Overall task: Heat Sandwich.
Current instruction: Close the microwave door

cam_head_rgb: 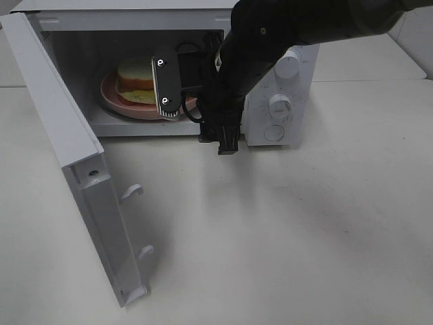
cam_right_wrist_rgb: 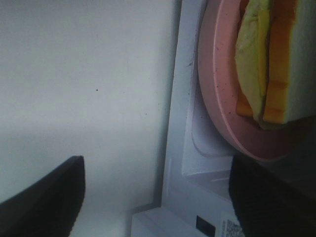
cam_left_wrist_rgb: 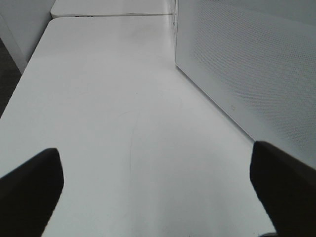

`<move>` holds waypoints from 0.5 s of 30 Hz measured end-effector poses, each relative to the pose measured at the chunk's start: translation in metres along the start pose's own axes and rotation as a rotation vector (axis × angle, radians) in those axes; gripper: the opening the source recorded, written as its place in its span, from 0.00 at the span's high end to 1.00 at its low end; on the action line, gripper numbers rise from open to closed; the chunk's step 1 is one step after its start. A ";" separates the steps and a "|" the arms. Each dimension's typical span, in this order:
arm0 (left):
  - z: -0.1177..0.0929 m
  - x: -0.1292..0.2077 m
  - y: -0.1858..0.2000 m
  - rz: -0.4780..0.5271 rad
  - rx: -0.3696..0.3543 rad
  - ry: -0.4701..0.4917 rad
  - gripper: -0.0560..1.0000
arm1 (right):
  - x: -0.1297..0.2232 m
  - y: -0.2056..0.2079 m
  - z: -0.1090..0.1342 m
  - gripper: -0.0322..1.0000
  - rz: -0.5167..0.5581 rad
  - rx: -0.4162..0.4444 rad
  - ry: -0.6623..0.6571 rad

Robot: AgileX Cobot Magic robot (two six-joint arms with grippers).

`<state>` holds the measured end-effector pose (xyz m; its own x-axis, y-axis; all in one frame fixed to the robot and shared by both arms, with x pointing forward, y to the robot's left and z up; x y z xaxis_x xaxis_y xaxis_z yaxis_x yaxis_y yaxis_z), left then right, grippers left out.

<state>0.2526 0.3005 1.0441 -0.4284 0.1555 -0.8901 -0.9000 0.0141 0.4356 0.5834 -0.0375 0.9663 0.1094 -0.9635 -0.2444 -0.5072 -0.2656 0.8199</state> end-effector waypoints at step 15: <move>0.000 0.000 0.000 0.000 0.000 0.000 0.03 | 0.017 0.038 0.017 0.23 0.000 0.000 -0.083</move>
<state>0.2526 0.3005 1.0441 -0.4284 0.1555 -0.8901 -0.9000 0.0141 0.4356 0.5517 -0.0630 0.9847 0.0380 -0.9574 -0.2864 -0.5073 -0.2654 0.8199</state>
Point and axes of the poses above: a point on each arm's last joint axis where the gripper is mounted, y pointing back along that axis away from the gripper, z along the wrist's bending axis when the last joint is at zero, x = y × z, the point moved 2 cm from there along -y, pointing out along that axis toward the gripper, and after that the axes turned 8 degrees about -y, right-handed, at the moved point
